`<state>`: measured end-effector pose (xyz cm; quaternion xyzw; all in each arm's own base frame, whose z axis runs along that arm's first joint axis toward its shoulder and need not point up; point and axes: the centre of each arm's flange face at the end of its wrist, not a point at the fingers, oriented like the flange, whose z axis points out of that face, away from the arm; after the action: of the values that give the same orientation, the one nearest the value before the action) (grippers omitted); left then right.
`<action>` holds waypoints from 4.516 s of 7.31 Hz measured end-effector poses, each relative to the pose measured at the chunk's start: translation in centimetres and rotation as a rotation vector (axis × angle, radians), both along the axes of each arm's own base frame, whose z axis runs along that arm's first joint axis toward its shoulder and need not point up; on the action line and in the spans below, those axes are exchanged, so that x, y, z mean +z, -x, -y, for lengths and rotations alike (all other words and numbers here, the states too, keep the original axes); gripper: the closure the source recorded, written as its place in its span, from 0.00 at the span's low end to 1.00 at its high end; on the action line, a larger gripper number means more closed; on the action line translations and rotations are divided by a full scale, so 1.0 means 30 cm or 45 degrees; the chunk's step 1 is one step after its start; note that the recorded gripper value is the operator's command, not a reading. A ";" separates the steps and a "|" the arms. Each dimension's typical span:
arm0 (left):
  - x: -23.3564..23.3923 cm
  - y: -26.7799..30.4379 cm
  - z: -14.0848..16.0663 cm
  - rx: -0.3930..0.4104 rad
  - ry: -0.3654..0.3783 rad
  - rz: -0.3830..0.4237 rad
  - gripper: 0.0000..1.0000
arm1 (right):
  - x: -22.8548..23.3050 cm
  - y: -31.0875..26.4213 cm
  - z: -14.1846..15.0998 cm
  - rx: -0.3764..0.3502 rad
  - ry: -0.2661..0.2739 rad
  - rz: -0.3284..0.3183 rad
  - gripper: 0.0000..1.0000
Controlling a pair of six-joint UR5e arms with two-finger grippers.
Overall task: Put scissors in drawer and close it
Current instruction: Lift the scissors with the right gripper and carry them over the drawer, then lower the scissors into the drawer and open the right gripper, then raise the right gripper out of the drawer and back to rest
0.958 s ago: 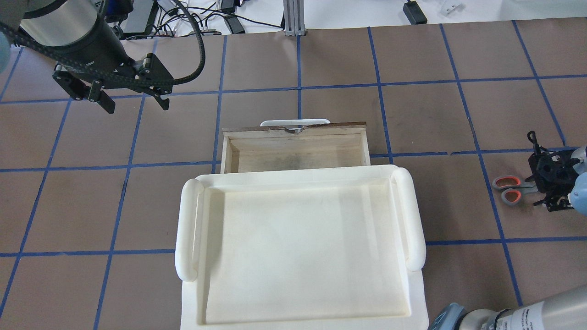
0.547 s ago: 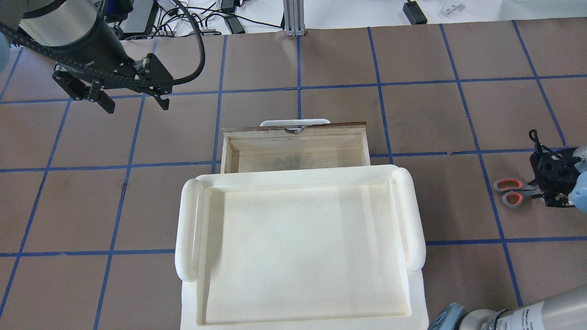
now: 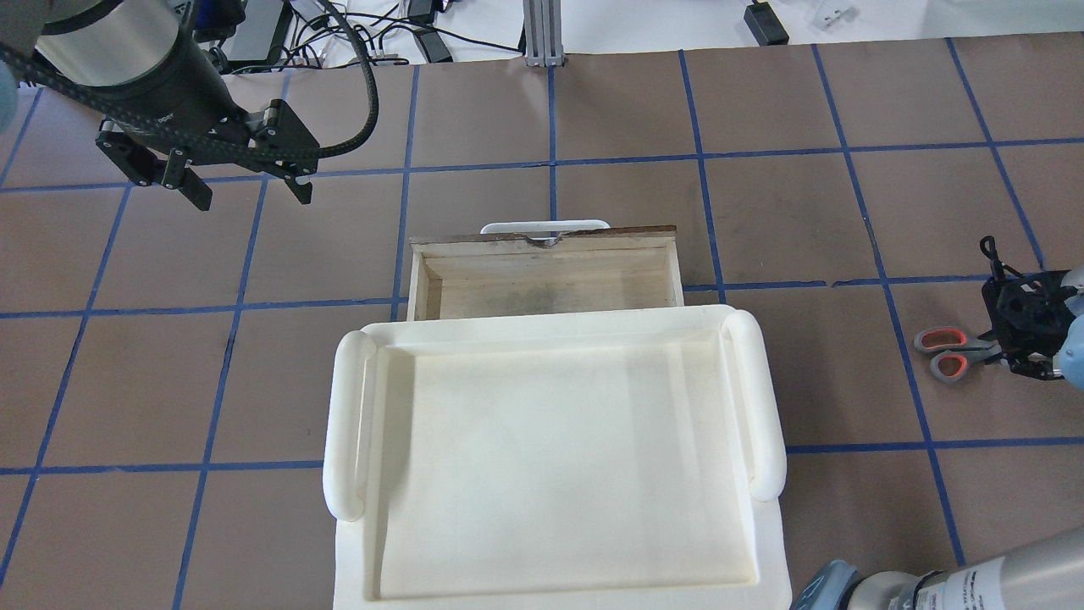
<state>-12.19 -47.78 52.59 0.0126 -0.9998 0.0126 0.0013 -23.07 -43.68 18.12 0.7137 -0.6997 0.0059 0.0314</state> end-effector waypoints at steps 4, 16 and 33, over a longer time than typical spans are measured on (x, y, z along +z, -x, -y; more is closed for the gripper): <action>-0.001 0.000 0.001 0.001 0.000 -0.007 0.00 | 0.259 0.007 0.123 -0.040 -0.044 0.052 1.00; -0.001 0.000 0.000 0.002 -0.004 -0.008 0.00 | 0.962 -1.529 0.133 -0.038 -0.027 0.016 1.00; -0.001 0.001 -0.001 0.001 -0.004 -0.009 0.00 | 0.705 -2.031 0.107 0.049 -0.008 0.001 0.00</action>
<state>-12.22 -47.76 52.56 0.0130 -0.9998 0.0111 0.0050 37.87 -46.88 39.27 0.7271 -0.6860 0.0047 0.0287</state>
